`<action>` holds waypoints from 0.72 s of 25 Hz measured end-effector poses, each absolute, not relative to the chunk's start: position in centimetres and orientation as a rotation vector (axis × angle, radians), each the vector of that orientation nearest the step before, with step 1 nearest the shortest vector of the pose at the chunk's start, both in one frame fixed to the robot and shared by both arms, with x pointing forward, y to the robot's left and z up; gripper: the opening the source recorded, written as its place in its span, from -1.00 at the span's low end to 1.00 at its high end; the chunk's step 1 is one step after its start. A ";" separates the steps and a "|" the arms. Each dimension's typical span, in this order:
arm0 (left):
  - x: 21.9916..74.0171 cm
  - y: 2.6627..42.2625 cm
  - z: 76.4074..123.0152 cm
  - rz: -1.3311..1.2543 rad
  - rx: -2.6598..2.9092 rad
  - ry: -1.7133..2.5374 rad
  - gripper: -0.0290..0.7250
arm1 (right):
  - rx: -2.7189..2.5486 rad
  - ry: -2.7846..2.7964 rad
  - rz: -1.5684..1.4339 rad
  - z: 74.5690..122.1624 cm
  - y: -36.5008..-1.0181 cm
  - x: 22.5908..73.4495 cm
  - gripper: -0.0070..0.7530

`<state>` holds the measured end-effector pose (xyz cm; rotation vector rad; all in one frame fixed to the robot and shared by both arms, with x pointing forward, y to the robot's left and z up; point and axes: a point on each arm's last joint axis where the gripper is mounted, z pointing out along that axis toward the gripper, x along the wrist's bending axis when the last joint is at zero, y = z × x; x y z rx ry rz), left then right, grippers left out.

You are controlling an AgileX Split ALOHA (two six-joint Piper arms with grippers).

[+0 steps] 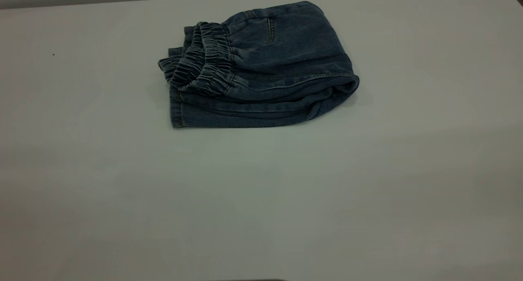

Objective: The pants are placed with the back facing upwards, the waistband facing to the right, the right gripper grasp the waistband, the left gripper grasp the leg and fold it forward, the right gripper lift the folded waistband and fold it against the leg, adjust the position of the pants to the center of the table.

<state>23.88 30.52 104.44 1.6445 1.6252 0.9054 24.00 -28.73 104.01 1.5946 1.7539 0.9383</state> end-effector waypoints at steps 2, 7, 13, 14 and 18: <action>23.6 30.5 104.4 0.934 1.609 1.643 0.29 | 1.593 1.734 0.941 104.0 -28.7 23.8 0.56; 23.2 30.5 104.4 0.962 1.577 1.649 0.29 | 1.558 1.703 0.969 104.0 -28.7 23.1 0.56; 23.0 30.5 104.4 0.970 1.568 1.640 0.29 | 1.565 1.692 0.965 104.0 -28.7 23.1 0.56; 23.0 30.5 104.4 0.970 1.568 1.640 0.29 | 1.565 1.692 0.965 104.0 -28.7 23.1 0.56; 23.0 30.5 104.4 0.970 1.568 1.640 0.29 | 1.565 1.692 0.965 104.0 -28.7 23.1 0.56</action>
